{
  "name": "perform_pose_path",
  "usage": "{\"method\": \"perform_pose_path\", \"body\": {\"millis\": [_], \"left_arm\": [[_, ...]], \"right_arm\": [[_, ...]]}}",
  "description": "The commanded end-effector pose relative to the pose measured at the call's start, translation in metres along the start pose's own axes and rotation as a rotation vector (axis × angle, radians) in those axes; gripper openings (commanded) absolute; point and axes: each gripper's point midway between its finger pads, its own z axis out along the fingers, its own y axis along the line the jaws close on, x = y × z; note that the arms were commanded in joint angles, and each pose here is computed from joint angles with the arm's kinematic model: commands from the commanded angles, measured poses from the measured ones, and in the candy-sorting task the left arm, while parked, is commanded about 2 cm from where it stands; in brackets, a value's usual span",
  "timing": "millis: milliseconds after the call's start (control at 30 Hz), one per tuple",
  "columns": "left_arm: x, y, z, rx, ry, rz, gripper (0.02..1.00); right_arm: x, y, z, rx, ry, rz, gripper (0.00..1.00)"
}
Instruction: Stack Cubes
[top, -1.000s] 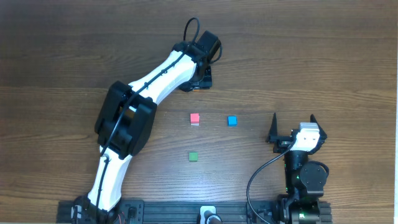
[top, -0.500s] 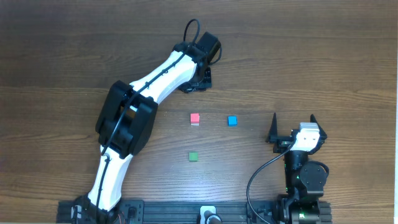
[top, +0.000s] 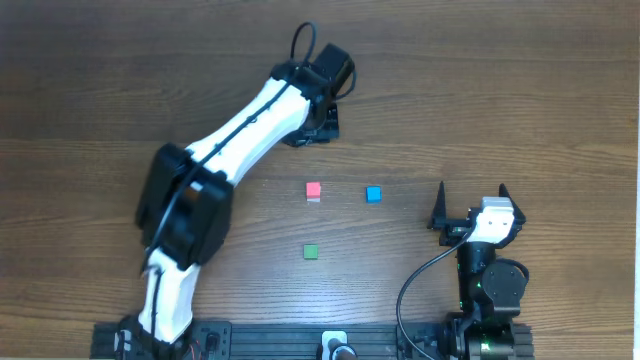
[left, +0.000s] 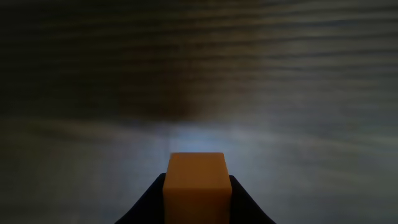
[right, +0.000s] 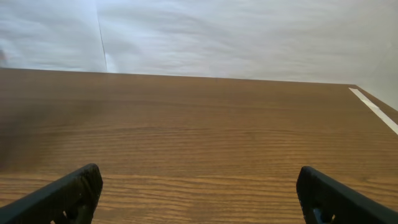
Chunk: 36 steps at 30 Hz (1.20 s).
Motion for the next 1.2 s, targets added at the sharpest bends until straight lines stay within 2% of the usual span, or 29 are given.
{"method": "perform_pose_path", "body": {"millis": [33,133,333,900,1200], "left_arm": [[0.012,-0.003,-0.069,0.05,-0.108,-0.035,0.04],[0.035,0.002,-0.072,0.051,-0.113,-0.049,0.042],[0.077,0.004,-0.049,0.036,-0.103,-0.046,0.042],[0.095,-0.001,-0.017,-0.011,-0.025,-0.014,0.04],[0.101,0.004,-0.016,-0.03,0.002,-0.019,0.04]], "right_arm": [[0.002,0.0,0.0,-0.003,0.001,-0.004,0.991],[0.002,0.0,0.0,-0.004,0.001,-0.004,0.993],[0.002,0.0,0.0,-0.003,0.001,-0.004,0.993],[0.002,0.0,0.0,-0.004,0.001,-0.004,0.993],[0.002,0.0,0.0,-0.003,0.001,-0.004,0.993]]}}
